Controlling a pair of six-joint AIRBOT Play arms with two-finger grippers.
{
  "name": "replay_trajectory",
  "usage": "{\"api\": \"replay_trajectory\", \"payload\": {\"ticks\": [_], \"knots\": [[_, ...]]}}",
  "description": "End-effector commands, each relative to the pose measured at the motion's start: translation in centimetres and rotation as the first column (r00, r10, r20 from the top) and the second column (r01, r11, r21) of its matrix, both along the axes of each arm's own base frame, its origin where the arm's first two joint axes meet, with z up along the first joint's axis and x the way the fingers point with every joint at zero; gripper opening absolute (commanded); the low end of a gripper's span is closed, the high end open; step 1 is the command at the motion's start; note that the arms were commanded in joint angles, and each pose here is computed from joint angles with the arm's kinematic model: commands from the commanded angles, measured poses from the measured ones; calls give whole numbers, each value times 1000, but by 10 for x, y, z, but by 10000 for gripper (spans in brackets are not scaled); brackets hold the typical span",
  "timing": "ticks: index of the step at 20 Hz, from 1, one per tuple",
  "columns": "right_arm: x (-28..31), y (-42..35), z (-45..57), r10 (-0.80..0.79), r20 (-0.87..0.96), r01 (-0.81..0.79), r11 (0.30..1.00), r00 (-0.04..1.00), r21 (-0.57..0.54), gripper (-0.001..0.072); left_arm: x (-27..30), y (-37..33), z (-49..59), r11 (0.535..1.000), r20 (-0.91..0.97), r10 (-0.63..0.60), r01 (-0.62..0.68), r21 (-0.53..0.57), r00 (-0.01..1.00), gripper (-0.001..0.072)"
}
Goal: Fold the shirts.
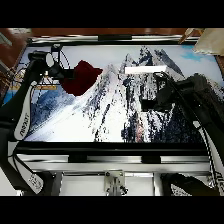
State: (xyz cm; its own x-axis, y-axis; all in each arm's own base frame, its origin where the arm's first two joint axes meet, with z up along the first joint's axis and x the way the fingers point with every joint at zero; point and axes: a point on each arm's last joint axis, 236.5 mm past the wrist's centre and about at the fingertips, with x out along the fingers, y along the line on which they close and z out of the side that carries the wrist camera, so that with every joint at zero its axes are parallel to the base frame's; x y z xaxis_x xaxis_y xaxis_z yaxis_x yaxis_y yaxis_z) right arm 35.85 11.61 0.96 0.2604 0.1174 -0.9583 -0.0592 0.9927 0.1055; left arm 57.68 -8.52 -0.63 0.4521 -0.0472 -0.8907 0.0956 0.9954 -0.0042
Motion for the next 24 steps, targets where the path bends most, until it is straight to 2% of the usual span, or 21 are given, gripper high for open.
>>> {"api": "replay_trajectory", "payload": {"ticks": [1,5,6,7,8,9,12,15,18,20,22,24], "knots": [[6,5,2,-52,19,51,998,998,37,665,18,-7,-57,1000,-30,-2,1,-22,1000,720],[6,12,3,-62,14,61,996,998,68,665,21,-15,-89,1000,-50,-11,10,-23,999,720],[6,12,3,-62,14,61,996,998,72,665,25,-17,-88,1000,-30,-11,11,-26,999,696],[8,12,4,-62,23,60,996,998,72,666,30,-18,-82,999,-4,-12,12,-30,1000,531],[12,13,5,-62,40,59,995,997,76,665,35,-19,-71,999,31,-12,14,-35,999,258],[17,13,7,-64,62,59,995,996,80,665,39,-19,-56,999,63,-16,18,-37,998,32],[25,9,18,-47,117,40,997,992,61,665,50,-22,27,998,214,-20,31,-50,977,31],[28,-10,59,-2,189,7,1000,982,-24,666,30,-38,185,994,482,-91,112,-14,871,31],[23,-45,136,-8,322,51,991,947,-125,665,-51,-67,341,978,690,-131,205,-26,712,31],[11,-63,194,-25,445,93,987,895,-131,665,-115,-92,405,957,765,-131,283,-69,631,31],[-9,-71,241,-46,550,113,990,834,-88,665,-168,-118,413,926,747,-165,362,-108,644,31],[-33,-76,267,-69,600,122,991,797,-47,665,-207,-150,375,893,649,-270,437,-107,711,30]]}}
